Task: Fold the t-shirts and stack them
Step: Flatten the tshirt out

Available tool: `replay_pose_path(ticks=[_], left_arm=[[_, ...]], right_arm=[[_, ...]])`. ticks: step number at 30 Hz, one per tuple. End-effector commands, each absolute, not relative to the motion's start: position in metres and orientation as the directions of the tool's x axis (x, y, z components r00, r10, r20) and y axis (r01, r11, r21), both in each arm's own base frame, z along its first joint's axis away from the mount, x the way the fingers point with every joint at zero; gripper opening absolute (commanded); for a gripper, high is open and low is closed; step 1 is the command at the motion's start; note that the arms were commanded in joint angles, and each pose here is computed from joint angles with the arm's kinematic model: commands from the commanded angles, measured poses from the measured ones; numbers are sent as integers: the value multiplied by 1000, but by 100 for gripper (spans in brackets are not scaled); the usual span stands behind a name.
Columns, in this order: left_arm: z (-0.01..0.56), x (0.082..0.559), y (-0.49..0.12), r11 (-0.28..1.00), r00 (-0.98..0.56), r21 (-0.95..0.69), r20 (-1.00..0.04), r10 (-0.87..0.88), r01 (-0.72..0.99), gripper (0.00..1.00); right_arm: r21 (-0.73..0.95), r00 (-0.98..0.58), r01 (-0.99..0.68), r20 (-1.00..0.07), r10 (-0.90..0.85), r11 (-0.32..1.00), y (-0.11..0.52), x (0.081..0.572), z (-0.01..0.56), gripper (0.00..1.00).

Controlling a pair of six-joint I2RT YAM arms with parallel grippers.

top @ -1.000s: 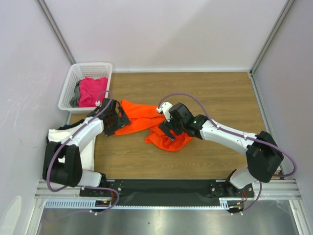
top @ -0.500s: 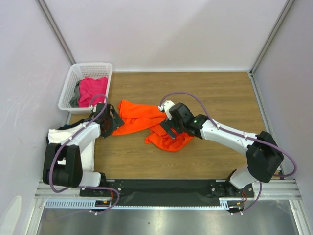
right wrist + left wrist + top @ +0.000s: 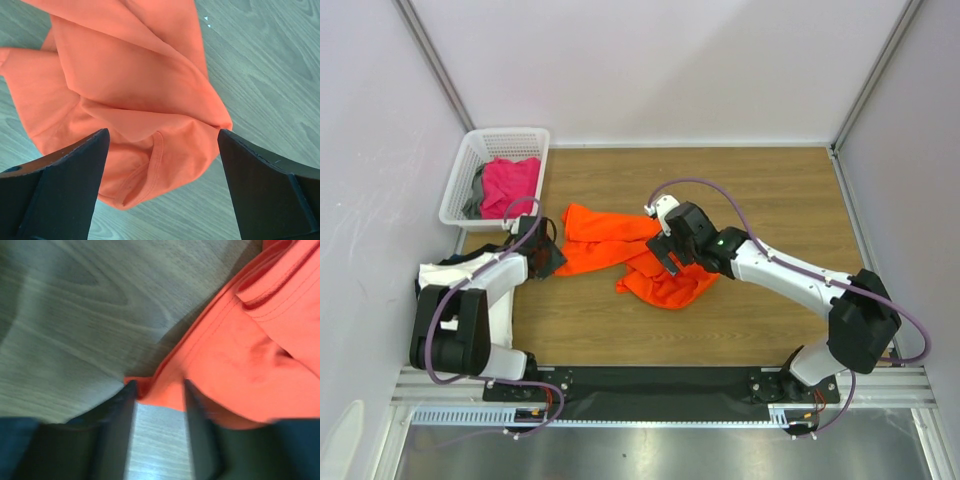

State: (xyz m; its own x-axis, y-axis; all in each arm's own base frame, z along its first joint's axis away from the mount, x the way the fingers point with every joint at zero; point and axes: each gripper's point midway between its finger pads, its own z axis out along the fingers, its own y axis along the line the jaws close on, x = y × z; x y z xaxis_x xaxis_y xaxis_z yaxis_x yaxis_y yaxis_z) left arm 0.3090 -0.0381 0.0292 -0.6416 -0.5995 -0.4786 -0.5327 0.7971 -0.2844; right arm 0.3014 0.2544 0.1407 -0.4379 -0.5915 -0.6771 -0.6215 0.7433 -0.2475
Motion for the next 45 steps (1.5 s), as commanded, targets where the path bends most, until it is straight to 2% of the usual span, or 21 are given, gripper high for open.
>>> replay_pose_path(ticks=[1,3,4,5,9,14,17,26,29,31,32,33,37,38,41,43,44,45], left_arm=[[30,319,-32,790,-610,-291,-511,-606,-540,43],[30,320,-33,791,-612,-296,-510,-605,-535,29],[32,321,-33,791,-610,-298,-511,-605,-534,4],[33,321,-33,790,-608,-299,-513,-606,-535,0],[54,329,-36,802,-599,-328,-539,-593,-499,0],[123,352,-40,814,-526,-403,-623,-579,-419,0],[150,358,-41,809,-496,-428,-640,-587,-404,1],[168,361,-49,796,-482,-481,-634,-605,-367,0],[176,361,-50,797,-476,-489,-640,-604,-354,0],[184,362,-51,797,-466,-497,-647,-603,-342,0],[187,361,-50,798,-461,-499,-651,-603,-338,0],[189,361,-50,798,-455,-499,-655,-603,-338,0],[202,359,-46,799,-425,-503,-676,-602,-330,0],[205,357,-46,802,-423,-501,-681,-598,-326,0],[218,357,-44,814,-414,-489,-701,-581,-314,0],[244,355,-44,836,-386,-462,-743,-547,-295,0],[248,347,-33,840,-368,-417,-764,-531,-347,0],[263,339,-34,847,-344,-411,-784,-518,-337,0]], right_arm=[[-188,-449,-610,-718,-531,770,264,304,159,96],[-172,-450,-642,-704,-549,747,267,298,152,96],[-166,-455,-659,-689,-564,734,267,295,143,96],[-168,-455,-670,-676,-579,723,268,293,137,96],[-179,-446,-697,-649,-616,694,271,290,118,93],[-185,-399,-731,-666,-631,657,280,293,118,91],[-195,-359,-771,-653,-667,606,283,288,109,90],[-222,-320,-815,-598,-735,536,276,279,71,82],[-267,-324,-788,-586,-743,554,273,289,64,72],[-307,-304,-757,-616,-727,577,274,302,70,70],[-319,-298,-746,-626,-721,585,273,304,70,64],[-326,-289,-737,-641,-711,593,273,309,73,48],[-361,-278,-657,-700,-657,662,273,336,89,16],[-362,-278,-643,-711,-646,675,274,341,94,2],[-324,-319,-614,-732,-602,720,266,349,104,0],[-252,-361,-592,-766,-532,765,260,351,127,0],[-227,-371,-588,-778,-508,777,257,350,136,0],[-195,-352,-581,-815,-460,790,255,346,162,0]])
